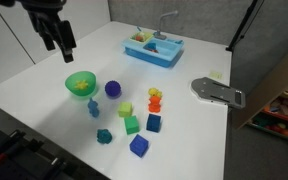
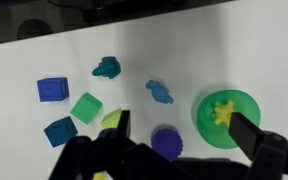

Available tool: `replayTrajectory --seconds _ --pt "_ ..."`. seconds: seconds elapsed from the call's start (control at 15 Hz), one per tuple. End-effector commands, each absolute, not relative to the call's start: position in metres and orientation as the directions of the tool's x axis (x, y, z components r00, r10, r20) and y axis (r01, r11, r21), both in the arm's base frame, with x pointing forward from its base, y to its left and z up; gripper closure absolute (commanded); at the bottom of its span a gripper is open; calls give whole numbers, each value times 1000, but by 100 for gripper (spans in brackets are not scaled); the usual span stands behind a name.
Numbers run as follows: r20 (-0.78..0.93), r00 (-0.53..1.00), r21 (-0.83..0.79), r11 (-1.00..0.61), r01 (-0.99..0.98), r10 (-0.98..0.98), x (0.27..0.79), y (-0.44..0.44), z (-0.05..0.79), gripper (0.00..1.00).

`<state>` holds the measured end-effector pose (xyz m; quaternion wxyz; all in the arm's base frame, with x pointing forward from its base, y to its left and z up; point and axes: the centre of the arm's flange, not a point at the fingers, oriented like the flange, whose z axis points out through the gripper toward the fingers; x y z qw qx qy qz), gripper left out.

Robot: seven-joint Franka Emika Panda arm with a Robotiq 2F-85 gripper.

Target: Put the blue thing into the bowl

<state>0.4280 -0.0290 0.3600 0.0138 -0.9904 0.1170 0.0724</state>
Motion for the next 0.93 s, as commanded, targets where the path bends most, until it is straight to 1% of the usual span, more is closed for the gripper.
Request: replayTrajectory --seconds 0.0,0.07,0.13,0.47,0.87 --pt "-150 953 4 -964 -267 -265 443 -61 336 0" --pt "-173 942 -15 -956 -293 -286 445 -63 334 0" --pt "-161 948 -3 -960 -278 -274 433 -54 337 0" --pt "-178 941 -1 -956 -293 -289 436 -61 329 0" --pt "-207 965 -29 -985 -170 -161 432 -73 292 0"
